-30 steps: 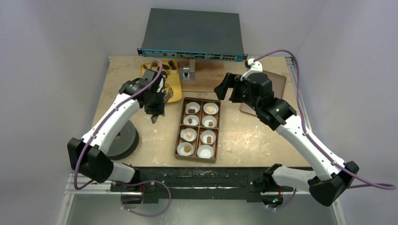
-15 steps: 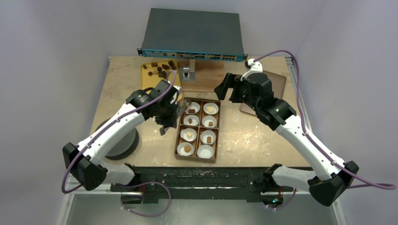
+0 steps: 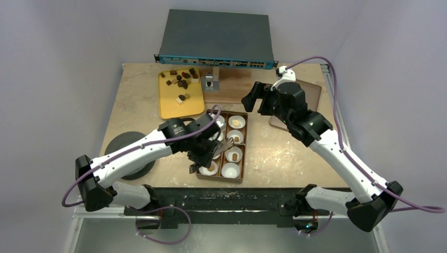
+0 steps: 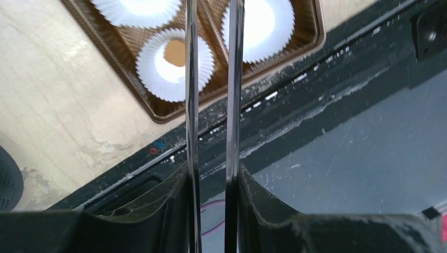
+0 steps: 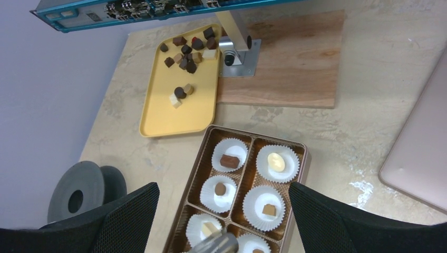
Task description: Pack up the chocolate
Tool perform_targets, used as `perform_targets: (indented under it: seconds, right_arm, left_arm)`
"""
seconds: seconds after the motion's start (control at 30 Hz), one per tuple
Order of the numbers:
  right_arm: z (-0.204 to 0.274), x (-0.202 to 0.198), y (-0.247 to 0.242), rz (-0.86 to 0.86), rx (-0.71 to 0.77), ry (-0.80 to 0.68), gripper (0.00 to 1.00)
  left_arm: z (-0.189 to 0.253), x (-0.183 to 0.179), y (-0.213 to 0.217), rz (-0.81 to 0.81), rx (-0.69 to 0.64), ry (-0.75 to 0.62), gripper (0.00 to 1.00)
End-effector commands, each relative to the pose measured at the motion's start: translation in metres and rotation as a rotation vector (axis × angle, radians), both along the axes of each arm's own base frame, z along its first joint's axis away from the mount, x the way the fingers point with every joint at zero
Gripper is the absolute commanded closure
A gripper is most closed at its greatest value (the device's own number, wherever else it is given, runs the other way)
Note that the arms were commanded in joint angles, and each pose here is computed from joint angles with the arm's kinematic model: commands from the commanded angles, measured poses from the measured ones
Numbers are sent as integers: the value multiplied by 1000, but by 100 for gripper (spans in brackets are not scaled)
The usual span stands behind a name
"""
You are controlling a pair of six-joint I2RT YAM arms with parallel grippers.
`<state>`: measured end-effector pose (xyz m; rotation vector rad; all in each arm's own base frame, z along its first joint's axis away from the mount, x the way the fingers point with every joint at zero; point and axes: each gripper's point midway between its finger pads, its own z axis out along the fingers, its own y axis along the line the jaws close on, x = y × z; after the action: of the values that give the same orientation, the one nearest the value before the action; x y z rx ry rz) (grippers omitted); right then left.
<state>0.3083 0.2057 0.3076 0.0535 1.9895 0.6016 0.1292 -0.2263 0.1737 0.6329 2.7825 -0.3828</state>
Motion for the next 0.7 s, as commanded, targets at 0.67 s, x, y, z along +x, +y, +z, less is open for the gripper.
perform_targets:
  seconds: [0.67]
  right_arm:
    - [2, 4, -3, -34, 13, -5, 11]
  left_arm:
    - [-17, -72, -6, -139, 2, 125, 77]
